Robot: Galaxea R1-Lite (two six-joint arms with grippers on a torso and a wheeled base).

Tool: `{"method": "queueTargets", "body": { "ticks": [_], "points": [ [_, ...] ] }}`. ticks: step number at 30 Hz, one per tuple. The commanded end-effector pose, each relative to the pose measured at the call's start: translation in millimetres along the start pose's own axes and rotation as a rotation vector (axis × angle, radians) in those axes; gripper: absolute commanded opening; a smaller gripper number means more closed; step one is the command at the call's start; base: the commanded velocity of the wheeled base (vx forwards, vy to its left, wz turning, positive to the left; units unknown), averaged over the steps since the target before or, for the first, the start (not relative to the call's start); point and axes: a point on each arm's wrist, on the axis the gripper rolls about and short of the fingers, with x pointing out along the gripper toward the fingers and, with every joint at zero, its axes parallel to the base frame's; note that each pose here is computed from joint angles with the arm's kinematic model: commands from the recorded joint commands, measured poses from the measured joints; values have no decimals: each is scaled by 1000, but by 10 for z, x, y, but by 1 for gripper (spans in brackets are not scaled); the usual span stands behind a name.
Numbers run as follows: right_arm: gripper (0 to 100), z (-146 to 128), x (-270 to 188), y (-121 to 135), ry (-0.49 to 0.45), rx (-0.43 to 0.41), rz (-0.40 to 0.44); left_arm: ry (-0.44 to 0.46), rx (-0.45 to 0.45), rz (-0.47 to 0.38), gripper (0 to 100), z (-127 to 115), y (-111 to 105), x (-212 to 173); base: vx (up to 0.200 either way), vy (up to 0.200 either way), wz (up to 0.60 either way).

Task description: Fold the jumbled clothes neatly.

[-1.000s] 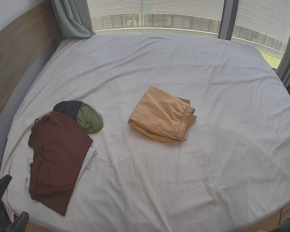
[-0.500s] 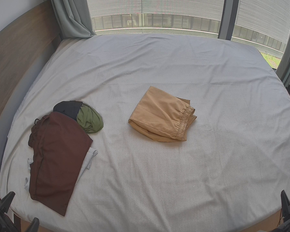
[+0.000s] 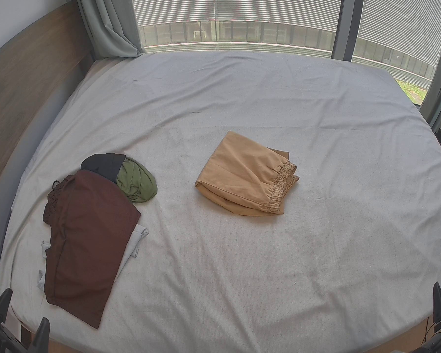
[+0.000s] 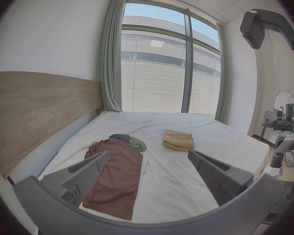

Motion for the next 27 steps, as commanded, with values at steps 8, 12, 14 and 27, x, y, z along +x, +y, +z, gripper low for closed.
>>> {"method": "queueTargets", "body": {
  "ticks": [8,12,14,27],
  "points": [
    [100,-54,0,7,10,-4,31,25,28,156,100,-76,36,-5,0,0,0],
    [100,-98,-3,30,50,-51,143,76,42,219,100,-124,52,-11,0,0,0],
    [100,-100,-2,25,54,-22,116,75,41,204,100,-123,49,-10,0,0,0],
    [100,-98,-2,24,53,-8,111,76,39,201,100,-125,49,-10,0,0,0]
  ]
}}
